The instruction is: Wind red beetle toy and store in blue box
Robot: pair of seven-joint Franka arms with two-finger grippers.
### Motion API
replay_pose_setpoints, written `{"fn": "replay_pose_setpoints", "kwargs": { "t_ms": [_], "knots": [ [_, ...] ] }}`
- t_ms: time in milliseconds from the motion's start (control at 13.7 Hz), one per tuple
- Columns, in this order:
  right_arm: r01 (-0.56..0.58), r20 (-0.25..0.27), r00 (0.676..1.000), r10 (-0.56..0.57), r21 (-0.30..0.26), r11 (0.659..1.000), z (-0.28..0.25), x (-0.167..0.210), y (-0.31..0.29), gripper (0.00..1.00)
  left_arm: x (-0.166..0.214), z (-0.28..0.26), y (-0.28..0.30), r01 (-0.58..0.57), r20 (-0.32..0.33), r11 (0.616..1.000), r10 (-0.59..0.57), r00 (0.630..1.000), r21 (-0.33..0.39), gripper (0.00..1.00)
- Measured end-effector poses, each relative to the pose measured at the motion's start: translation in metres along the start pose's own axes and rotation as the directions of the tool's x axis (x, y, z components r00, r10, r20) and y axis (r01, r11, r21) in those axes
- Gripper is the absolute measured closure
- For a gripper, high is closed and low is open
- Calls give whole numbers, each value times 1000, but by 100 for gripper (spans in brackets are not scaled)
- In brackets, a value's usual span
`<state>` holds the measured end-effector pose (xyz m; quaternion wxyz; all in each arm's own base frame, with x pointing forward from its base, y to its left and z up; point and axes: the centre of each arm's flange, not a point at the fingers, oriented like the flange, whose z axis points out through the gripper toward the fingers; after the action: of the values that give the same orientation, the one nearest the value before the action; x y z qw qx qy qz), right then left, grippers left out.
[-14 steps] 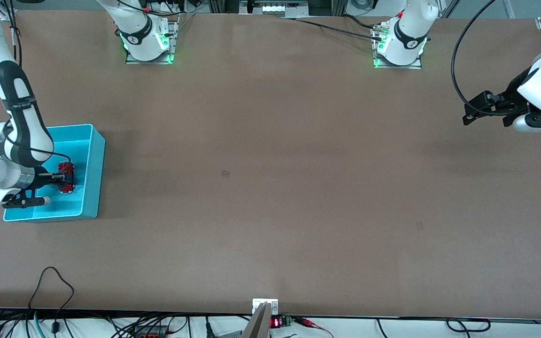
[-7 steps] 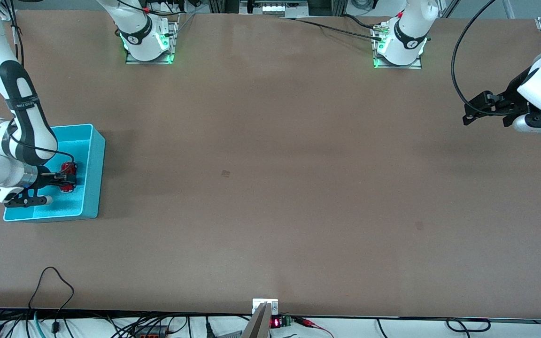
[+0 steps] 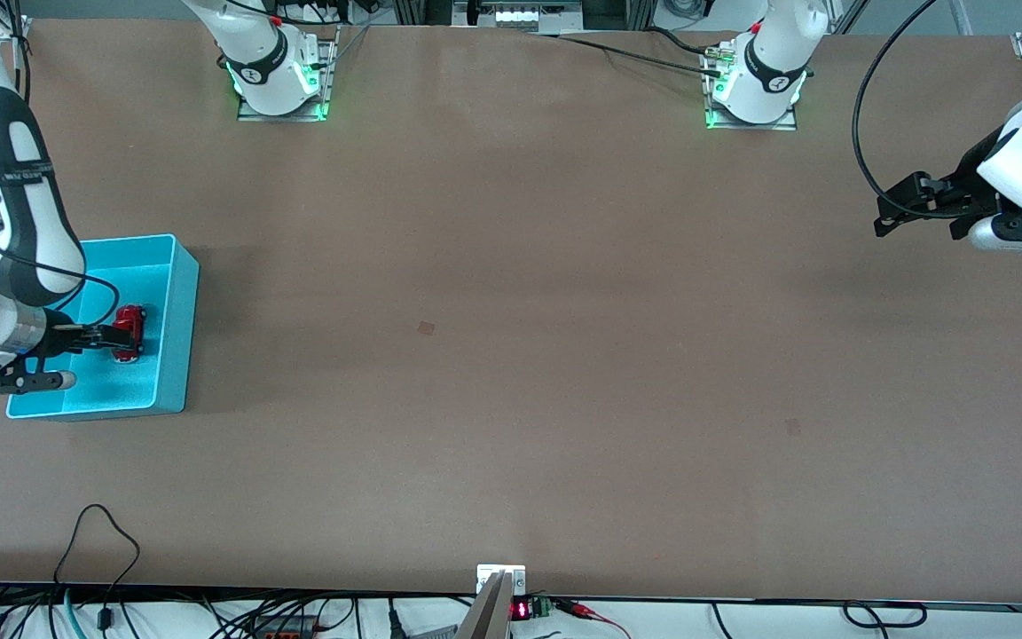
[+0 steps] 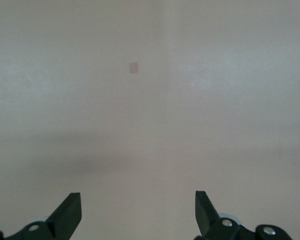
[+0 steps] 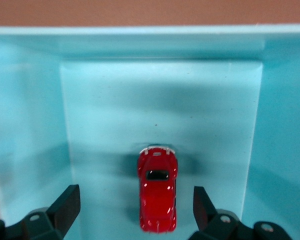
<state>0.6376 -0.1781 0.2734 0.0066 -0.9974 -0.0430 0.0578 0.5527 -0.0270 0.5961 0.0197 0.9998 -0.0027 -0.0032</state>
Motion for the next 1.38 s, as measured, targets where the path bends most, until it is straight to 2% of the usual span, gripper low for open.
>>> {"fn": "replay_pose_setpoints", "kwargs": {
  "t_ms": [364,583,728,947,1238,1384],
  "knots": [
    [19,40,999,-20,14,1000,-95,3,-20,0,0,0,0,0,0,1000,0,1000,0,0],
    [8,55,998,-11,61,998,-159,5,-53,0,0,0,0,0,0,1000,0,1000,0,0],
    [20,26,999,-22,71,997,-200,3,-77,0,0,0,0,0,0,1000,0,1000,0,0],
    [39,-32,999,-37,49,998,-253,-7,-123,0,0,0,0,0,0,1000,0,1000,0,0],
    [-4,-47,999,6,37,999,-303,-33,-188,0,0,0,0,0,1,1000,0,1000,0,0],
    [-5,-47,999,6,32,999,-309,-37,-197,0,0,0,0,0,1,1000,0,1000,0,0]
  ]
}}
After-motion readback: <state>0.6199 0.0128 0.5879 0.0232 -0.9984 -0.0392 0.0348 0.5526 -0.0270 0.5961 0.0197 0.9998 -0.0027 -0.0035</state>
